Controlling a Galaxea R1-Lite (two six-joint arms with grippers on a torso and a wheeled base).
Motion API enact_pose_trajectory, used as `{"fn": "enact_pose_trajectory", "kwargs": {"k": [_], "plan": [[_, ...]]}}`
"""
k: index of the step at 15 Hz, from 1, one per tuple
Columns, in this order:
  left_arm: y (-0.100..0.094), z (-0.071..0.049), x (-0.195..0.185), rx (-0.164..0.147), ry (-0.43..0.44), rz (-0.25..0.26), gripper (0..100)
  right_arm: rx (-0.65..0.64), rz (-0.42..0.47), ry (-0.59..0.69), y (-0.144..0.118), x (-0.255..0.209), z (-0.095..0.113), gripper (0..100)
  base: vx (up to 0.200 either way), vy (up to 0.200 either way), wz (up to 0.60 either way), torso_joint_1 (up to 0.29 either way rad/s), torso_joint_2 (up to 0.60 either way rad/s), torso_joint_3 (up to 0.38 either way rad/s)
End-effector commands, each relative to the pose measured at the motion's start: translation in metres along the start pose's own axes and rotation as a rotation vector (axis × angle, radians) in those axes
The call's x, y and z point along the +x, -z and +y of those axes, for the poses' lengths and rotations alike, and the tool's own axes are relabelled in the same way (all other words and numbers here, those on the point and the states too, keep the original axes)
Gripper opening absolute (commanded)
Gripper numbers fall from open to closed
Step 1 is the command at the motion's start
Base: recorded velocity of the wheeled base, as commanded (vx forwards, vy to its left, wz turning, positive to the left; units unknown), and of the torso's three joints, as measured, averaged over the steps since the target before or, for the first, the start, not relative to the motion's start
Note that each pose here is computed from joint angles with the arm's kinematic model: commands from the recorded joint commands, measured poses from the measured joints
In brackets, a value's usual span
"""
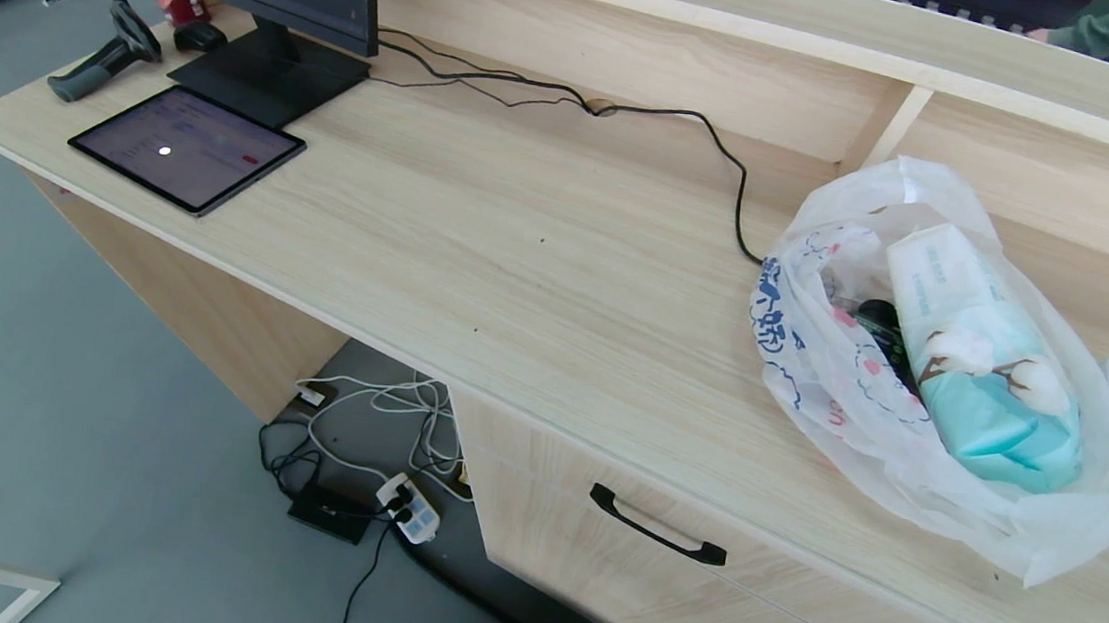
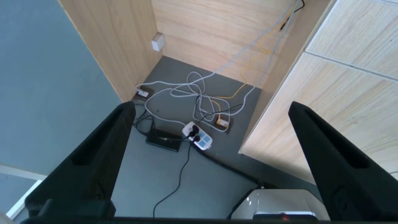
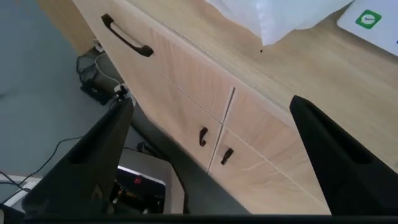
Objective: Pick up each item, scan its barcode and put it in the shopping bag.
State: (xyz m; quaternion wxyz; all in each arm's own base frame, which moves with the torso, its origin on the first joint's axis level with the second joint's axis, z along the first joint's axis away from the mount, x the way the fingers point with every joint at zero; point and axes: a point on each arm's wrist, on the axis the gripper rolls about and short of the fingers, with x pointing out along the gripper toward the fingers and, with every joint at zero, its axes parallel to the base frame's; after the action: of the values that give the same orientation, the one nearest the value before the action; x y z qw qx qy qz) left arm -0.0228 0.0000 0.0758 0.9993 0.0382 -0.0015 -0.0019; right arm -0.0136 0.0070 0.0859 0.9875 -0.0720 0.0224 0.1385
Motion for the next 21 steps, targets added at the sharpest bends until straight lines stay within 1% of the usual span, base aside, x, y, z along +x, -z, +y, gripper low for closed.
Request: {"fn": "enact_pose_trajectory", "kwargs": {"k": [1,3,4,5,6,7,12,14,15,18,20,21], "plan": [[-0.0001,0.0,0.0,0.0,-0.001,-0.002,100,0.024,-0.033,0.049,0.0052,-0.0064,0.0011,100,0.0,0.0,0.0,0.0,0.0,0.0],[-0.0001,0.0,0.0,0.0,-0.001,-0.002,100,0.005,-0.062,0.112,0.007,-0.0089,0.001,100,0.0,0.0,0.0,0.0,0.0,0.0],[-0.0001,0.0,0.0,0.0,-0.001,-0.002,100,0.012,-0.054,0.172,0.0092,-0.0093,-0.0001,100,0.0,0.0,0.0,0.0,0.0,0.0],[-0.0001,0.0,0.0,0.002,0.001,-0.002,100,0.033,-0.052,0.188,0.0096,-0.0095,-0.0005,100,0.0,0.0,0.0,0.0,0.0,0.0],[-0.0001,0.0,0.0,0.002,0.001,-0.002,100,0.089,-0.053,0.197,0.0102,-0.0094,-0.0007,100,0.0,0.0,0.0,0.0,0.0,0.0],[-0.0001,0.0,0.0,0.0,0.001,-0.002,100,0.113,-0.051,0.216,0.0106,-0.0095,-0.0011,100,0.0,0.0,0.0,0.0,0.0,0.0],[0.0,0.0,0.0,-0.006,-0.001,0.0,100,0.107,-0.049,0.216,0.0108,-0.0095,-0.001,100,0.0,0.0,0.0,0.0,0.0,0.0],[0.0002,0.0001,0.0,-0.047,-0.004,0.001,100,0.106,-0.048,0.216,0.0108,-0.0095,-0.001,100,0.0,0.0,0.0,0.0,0.0,0.0],[0.0002,0.0001,0.0,-0.06,-0.004,0.001,100,0.115,-0.051,0.216,0.0103,-0.0096,-0.0011,100,0.0,0.0,0.0,0.0,0.0,0.0],[0.0005,0.0,0.0,-0.063,-0.004,0.004,100,0.11,-0.05,0.216,0.0103,-0.0096,-0.0011,100,0.0,0.0,0.0,0.0,0.0,0.0],[0.0003,0.0,0.0,-0.079,-0.004,0.003,100,0.112,-0.049,0.216,0.0108,-0.0095,-0.001,100,0.0,0.0,0.0,0.0,0.0,0.0],[0.0003,0.0001,0.0,-0.079,-0.005,0.003,100,0.112,-0.051,0.216,0.0103,-0.0096,-0.0011,100,0.0,0.0,0.0,0.0,0.0,0.0]]}}
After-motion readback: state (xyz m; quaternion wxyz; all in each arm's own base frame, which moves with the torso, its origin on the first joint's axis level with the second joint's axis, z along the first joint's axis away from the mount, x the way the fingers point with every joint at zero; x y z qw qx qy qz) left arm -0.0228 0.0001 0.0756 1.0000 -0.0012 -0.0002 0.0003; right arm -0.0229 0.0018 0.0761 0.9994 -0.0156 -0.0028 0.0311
